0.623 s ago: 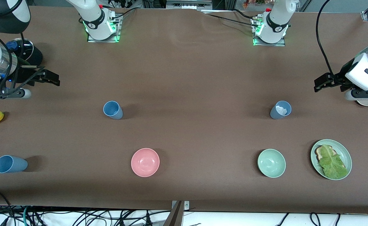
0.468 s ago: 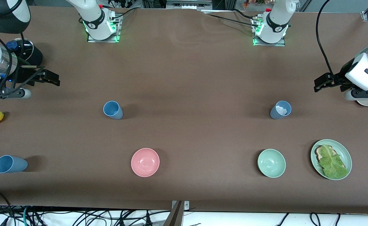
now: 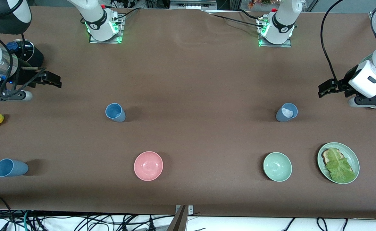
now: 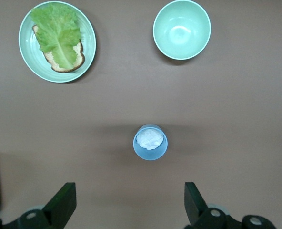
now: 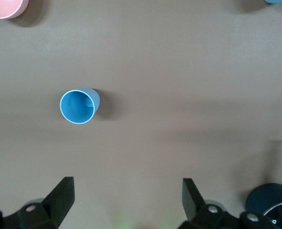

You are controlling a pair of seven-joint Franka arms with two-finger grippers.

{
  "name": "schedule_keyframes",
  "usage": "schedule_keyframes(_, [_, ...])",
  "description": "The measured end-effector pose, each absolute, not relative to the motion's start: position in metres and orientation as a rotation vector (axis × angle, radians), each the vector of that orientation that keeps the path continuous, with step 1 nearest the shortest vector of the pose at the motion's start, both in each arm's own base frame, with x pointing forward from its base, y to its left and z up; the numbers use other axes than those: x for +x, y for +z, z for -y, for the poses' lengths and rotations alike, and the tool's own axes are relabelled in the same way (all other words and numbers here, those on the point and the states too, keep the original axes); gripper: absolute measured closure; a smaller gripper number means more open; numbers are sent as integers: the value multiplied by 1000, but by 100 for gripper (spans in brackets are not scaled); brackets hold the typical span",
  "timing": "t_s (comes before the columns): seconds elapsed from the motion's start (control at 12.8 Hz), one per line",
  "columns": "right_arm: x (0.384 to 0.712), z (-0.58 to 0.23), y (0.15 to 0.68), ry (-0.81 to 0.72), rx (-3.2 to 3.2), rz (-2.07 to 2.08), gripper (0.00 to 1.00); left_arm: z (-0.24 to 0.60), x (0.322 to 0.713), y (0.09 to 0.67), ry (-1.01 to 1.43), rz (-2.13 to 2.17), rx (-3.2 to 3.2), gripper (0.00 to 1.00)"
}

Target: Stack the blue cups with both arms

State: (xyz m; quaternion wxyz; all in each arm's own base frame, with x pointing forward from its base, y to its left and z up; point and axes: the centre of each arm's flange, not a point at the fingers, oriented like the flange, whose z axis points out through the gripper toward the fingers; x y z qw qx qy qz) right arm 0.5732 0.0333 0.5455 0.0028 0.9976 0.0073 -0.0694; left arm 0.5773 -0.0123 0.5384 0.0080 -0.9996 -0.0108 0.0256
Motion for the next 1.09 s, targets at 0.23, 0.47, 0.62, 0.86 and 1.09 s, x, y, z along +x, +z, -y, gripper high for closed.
schedule_keyframes(0.23, [573, -33, 545, -218, 3128, -23, 0, 19, 578, 538, 76, 16, -3125, 0])
schedule_keyframes(0.47, [573, -33, 545, -218, 3128, -23, 0, 15, 578, 540, 70, 25, -3126, 0])
schedule_keyframes(0.62, [573, -34, 545, -220, 3128, -24, 0, 16, 579, 540, 68, 25, -3126, 0])
schedule_keyframes(0.86, [574, -34, 544, -225, 3127, -24, 0, 15, 579, 540, 71, 26, -3126, 0])
schedule_keyframes(1.09, [574, -34, 542, -230, 3127, -25, 0, 5, 582, 530, 97, 52, -3126, 0])
